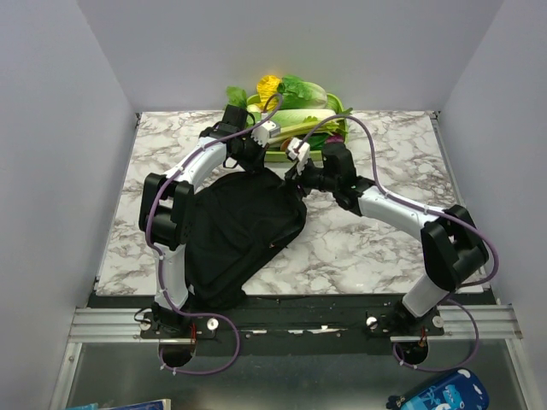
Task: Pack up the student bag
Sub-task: Zip the student bag at the center of the board.
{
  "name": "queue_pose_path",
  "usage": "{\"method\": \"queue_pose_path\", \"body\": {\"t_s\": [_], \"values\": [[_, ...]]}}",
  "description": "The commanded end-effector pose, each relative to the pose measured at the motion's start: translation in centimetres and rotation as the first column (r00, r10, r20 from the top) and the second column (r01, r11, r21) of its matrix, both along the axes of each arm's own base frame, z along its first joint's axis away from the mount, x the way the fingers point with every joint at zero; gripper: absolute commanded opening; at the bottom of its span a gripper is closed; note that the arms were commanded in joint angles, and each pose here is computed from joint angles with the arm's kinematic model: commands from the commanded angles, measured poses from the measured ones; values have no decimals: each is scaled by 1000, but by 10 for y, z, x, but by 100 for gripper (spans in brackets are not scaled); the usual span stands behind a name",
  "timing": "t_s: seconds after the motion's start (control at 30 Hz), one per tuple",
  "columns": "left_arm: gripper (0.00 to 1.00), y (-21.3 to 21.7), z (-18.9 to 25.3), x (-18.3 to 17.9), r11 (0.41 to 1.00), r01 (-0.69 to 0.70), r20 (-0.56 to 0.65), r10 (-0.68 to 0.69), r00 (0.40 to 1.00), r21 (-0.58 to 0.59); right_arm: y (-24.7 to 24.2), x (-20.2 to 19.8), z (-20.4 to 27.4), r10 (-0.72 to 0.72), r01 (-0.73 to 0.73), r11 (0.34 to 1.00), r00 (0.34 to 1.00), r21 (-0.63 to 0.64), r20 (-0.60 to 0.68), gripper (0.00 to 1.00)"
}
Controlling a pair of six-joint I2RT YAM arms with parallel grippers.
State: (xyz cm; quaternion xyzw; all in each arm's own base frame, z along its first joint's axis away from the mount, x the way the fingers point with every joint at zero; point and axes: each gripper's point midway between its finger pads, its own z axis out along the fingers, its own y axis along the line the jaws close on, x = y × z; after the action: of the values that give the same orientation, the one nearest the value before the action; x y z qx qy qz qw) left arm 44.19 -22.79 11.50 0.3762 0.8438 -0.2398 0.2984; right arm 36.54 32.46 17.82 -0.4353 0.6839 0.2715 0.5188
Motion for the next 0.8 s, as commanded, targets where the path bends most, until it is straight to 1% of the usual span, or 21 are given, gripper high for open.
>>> {"method": "queue_pose_path", "body": {"t_s": [0.0,0.07,0.1,0.2,0.3,0.47,0.57,0.6,0.67,0.77], "values": [[2,-4,6,-5,999,19,-27,-20,999,-38,7,-14,-23,207,-201,973,977,-115,44,63],[2,-4,6,-5,999,19,-29,-20,999,-38,9,-14,-22,235,-228,966,971,-117,48,66],[2,-5,6,-6,999,22,-30,-23,999,-40,12,-14,-20,259,-252,960,964,-120,54,70],[2,-5,8,-6,999,25,-23,-26,999,-39,14,-9,-26,277,-268,954,960,-131,52,75],[2,-4,9,-7,999,29,-21,-30,999,-38,15,-5,-25,296,-287,949,954,-130,50,77],[3,-4,7,-10,998,38,-26,-39,999,-39,16,4,-20,326,-316,941,943,-124,67,77],[3,-4,7,-11,998,40,-27,-41,999,-38,18,2,-24,378,-371,919,925,-136,29,76],[3,-4,6,-11,998,41,-28,-42,999,-37,16,-4,-33,409,-407,901,912,-148,-18,75],[3,-4,7,-10,998,44,-23,-45,999,-37,16,-2,-43,423,-426,890,904,-164,-53,73],[3,-3,8,-10,998,44,-20,-45,999,-33,19,-1,-40,455,-458,871,889,-178,-60,71]]}}
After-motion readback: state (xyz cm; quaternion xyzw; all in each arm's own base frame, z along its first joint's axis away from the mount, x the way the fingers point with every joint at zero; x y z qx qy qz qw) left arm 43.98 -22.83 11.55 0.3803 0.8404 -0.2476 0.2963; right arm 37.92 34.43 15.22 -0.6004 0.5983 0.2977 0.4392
